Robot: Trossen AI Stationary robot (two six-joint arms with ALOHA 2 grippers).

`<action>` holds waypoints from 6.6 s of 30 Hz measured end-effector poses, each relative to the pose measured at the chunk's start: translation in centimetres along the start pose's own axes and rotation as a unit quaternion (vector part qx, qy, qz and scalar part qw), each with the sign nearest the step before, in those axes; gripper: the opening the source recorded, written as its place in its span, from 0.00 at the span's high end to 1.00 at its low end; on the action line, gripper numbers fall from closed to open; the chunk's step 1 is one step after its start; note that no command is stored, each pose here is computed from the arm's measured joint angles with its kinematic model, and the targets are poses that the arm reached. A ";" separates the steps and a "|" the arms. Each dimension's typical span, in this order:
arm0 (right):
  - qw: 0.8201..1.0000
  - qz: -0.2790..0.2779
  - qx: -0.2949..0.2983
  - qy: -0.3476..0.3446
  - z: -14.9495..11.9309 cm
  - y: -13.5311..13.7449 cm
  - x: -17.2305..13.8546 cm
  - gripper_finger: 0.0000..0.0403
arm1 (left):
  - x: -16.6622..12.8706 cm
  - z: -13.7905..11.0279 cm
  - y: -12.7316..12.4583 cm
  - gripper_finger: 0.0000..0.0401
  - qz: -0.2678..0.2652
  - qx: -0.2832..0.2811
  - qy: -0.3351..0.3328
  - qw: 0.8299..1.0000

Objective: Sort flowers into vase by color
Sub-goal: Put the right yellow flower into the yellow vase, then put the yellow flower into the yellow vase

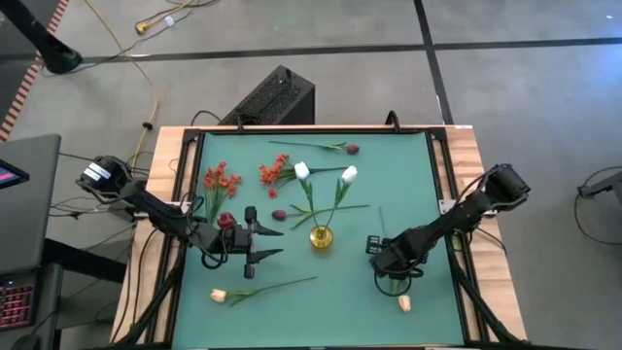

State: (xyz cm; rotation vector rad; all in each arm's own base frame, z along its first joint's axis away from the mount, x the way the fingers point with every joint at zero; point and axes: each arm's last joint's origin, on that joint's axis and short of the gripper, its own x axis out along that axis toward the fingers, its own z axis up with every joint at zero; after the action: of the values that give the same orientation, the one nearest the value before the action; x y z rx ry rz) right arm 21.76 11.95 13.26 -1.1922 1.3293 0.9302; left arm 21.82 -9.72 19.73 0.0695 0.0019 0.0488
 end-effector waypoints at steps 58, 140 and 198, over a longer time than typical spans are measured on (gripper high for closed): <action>0.642 -0.364 0.402 -0.542 -4.8 -11.3 -13.6 0.96 | 0.0 -0.3 -0.2 0.56 -0.017 -0.021 0.013 1.000; 0.619 -0.113 0.630 -0.454 6.2 -8.2 -10.3 0.51 | 0.4 1.3 -3.9 0.56 -0.179 0.022 0.110 0.977; 0.713 -0.100 0.625 -0.303 12.2 -20.8 2.0 0.91 | 0.4 1.3 -4.0 0.56 -0.136 0.062 0.134 0.980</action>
State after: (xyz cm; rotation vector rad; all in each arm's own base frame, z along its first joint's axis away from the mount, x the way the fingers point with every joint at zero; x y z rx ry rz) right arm 44.75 19.44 11.89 0.0824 0.8873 0.0574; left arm 22.37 -13.80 20.73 0.1857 0.2837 -0.2155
